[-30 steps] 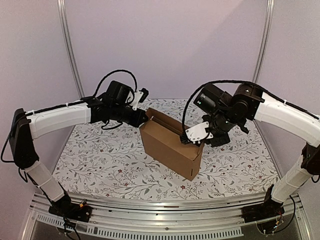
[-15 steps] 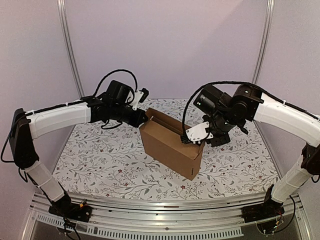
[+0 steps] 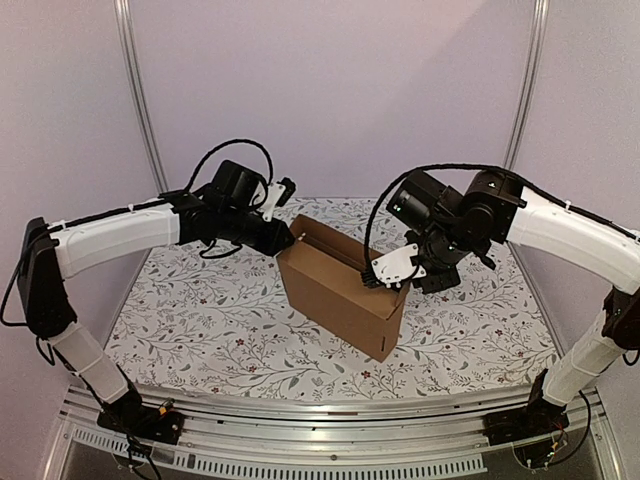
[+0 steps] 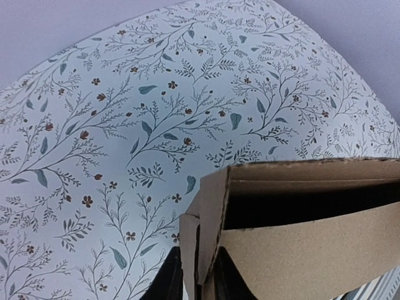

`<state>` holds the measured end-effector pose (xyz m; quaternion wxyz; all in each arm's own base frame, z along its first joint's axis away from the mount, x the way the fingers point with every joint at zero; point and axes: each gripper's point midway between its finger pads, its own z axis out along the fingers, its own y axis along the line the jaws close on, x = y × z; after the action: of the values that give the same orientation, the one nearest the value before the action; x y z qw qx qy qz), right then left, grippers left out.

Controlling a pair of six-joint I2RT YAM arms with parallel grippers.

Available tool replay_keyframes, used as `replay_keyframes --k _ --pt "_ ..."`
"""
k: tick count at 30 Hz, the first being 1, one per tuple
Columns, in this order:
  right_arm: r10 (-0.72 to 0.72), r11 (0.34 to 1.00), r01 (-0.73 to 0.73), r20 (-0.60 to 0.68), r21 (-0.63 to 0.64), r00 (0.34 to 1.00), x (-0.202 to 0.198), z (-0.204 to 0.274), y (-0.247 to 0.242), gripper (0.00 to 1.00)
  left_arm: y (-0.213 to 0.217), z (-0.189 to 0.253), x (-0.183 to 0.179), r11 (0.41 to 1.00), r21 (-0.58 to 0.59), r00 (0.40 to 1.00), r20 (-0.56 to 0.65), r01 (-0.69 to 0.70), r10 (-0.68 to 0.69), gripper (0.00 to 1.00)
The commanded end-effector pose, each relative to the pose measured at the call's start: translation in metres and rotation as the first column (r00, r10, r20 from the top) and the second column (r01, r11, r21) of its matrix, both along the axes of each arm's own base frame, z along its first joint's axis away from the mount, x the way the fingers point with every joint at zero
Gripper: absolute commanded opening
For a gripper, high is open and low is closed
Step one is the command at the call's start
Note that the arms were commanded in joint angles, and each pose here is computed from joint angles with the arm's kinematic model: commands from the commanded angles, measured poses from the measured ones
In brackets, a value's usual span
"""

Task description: Fold the paper box

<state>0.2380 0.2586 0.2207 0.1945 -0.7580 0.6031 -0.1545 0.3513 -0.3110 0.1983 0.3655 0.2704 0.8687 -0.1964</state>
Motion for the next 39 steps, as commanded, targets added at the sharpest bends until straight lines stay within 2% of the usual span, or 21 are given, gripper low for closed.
replay_keyframes --k 1,7,11,16,21,26,39 --pt "-0.003 1.000 0.003 0.008 0.015 1.000 0.000 0.002 0.000 0.25 0.000 0.017 -0.006 1.000 0.005 1.000 0.025 0.010 -0.011 0.20" --pt "-0.001 1.000 0.001 0.006 0.012 1.000 0.000 0.000 0.000 0.25 0.008 0.042 -0.011 1.000 -0.020 0.997 0.080 0.000 0.001 0.27" --pt "0.000 1.000 0.000 0.006 0.012 1.000 0.000 0.000 0.001 0.25 0.015 0.053 -0.025 0.999 -0.050 0.995 0.094 -0.013 0.017 0.28" --pt "0.000 1.000 0.000 0.005 0.015 1.000 0.000 0.000 0.001 0.25 0.007 0.037 -0.057 0.995 -0.097 0.998 0.066 0.013 -0.007 0.20" --pt "0.012 1.000 -0.012 0.003 0.012 1.000 -0.002 -0.001 -0.001 0.25 -0.017 0.012 -0.077 0.993 -0.081 0.996 0.033 0.082 -0.079 0.16" --pt "0.021 1.000 -0.021 -0.001 0.010 1.000 -0.003 -0.002 0.000 0.25 -0.035 -0.004 -0.071 0.991 -0.056 0.993 0.022 0.120 -0.119 0.15" --pt "0.038 0.999 -0.037 -0.016 0.039 0.999 -0.006 0.002 0.004 0.25 -0.066 -0.009 -0.056 0.981 -0.061 0.983 0.027 0.185 -0.184 0.15"
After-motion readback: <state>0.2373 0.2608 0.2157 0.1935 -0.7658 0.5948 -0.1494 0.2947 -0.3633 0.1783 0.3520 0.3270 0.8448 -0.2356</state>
